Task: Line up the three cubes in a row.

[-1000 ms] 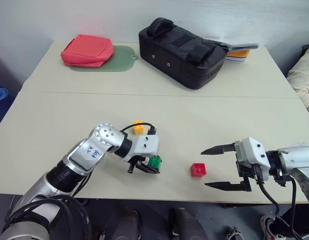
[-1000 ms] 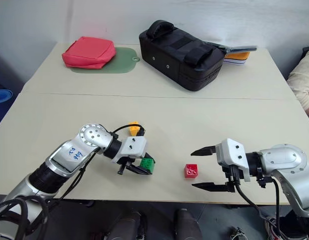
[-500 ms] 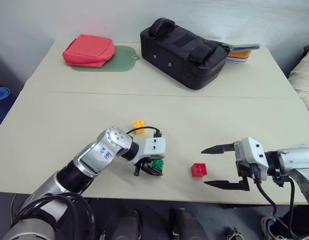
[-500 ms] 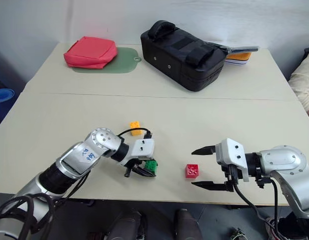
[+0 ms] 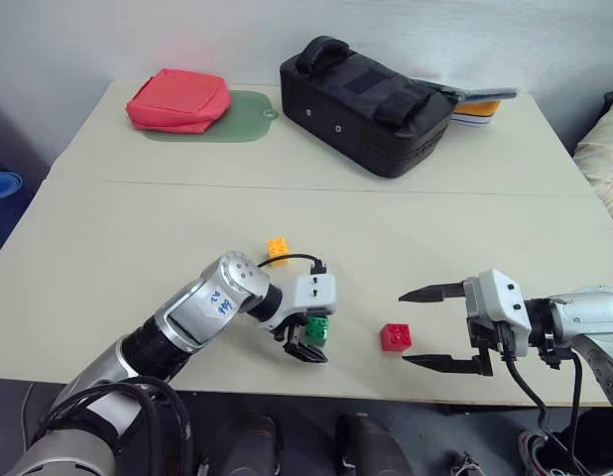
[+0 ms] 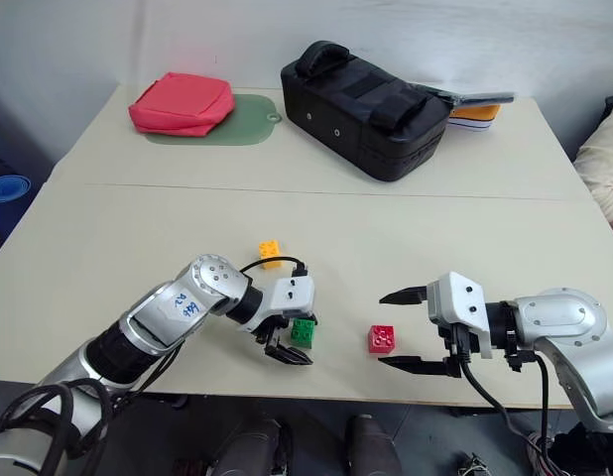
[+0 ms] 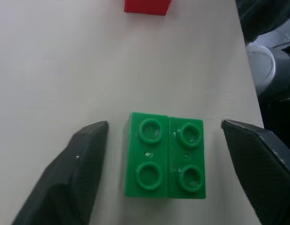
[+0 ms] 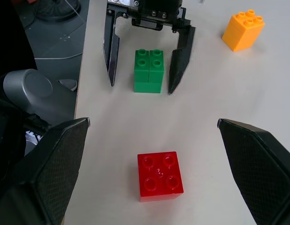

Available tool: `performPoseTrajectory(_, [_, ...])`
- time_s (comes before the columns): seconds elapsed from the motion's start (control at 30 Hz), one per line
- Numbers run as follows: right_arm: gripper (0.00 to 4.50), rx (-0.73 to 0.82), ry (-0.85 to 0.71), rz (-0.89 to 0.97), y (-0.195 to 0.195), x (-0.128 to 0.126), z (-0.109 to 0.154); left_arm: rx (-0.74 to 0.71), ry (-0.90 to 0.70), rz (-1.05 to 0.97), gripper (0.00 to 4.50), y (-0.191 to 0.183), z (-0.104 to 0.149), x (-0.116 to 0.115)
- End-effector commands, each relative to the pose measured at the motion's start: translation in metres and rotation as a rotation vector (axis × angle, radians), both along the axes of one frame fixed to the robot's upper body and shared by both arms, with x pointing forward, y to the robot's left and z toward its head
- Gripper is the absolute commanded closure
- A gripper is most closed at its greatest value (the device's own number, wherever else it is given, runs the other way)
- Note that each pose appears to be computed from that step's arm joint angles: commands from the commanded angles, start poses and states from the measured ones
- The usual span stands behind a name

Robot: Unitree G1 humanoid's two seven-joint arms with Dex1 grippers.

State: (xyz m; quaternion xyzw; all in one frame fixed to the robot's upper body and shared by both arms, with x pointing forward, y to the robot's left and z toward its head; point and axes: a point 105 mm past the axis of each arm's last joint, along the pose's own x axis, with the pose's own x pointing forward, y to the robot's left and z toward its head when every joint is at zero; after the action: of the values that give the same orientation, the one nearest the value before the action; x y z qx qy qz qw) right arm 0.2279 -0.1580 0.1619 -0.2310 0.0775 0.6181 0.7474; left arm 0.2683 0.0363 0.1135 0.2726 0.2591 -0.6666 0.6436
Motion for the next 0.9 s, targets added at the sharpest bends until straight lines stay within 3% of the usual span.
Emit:
performPoseTrajectory(0.03, [0.0, 0.011, -0.028, 0.032, 0.006, -0.003, 0.005, -0.07, -0.033, 0.016, 0.07, 0.0, 0.028, 0.004])
performPoseTrajectory(0.2, [0.0, 0.01, -0.034, 0.03, 0.006, -0.001, 0.006, -0.203, -0.07, 0.056, 0.07, 0.016, 0.065, 0.013])
performPoseTrajectory(0.3, [0.0, 0.025, -0.039, 0.025, 0.005, 0.002, 0.011, -0.293, -0.133, 0.132, 0.07, 0.042, 0.091, 0.024])
performPoseTrajectory(0.4, [0.0, 0.054, -0.041, 0.017, 0.004, 0.006, 0.019, -0.337, -0.148, 0.187, 0.07, 0.077, 0.101, 0.02])
performPoseTrajectory(0.53, [0.0, 0.067, -0.044, 0.015, 0.001, 0.011, 0.025, -0.341, -0.212, 0.238, 0.07, 0.121, 0.096, 0.007])
performPoseTrajectory(0.7, [0.0, 0.08, -0.05, 0.016, -0.002, 0.022, 0.036, -0.235, -0.234, 0.423, 0.07, 0.193, 0.071, -0.021])
performPoseTrajectory(0.9, [0.0, 0.088, -0.062, -0.002, -0.006, 0.032, 0.042, -0.218, -0.276, 0.541, 0.07, 0.225, 0.073, -0.029])
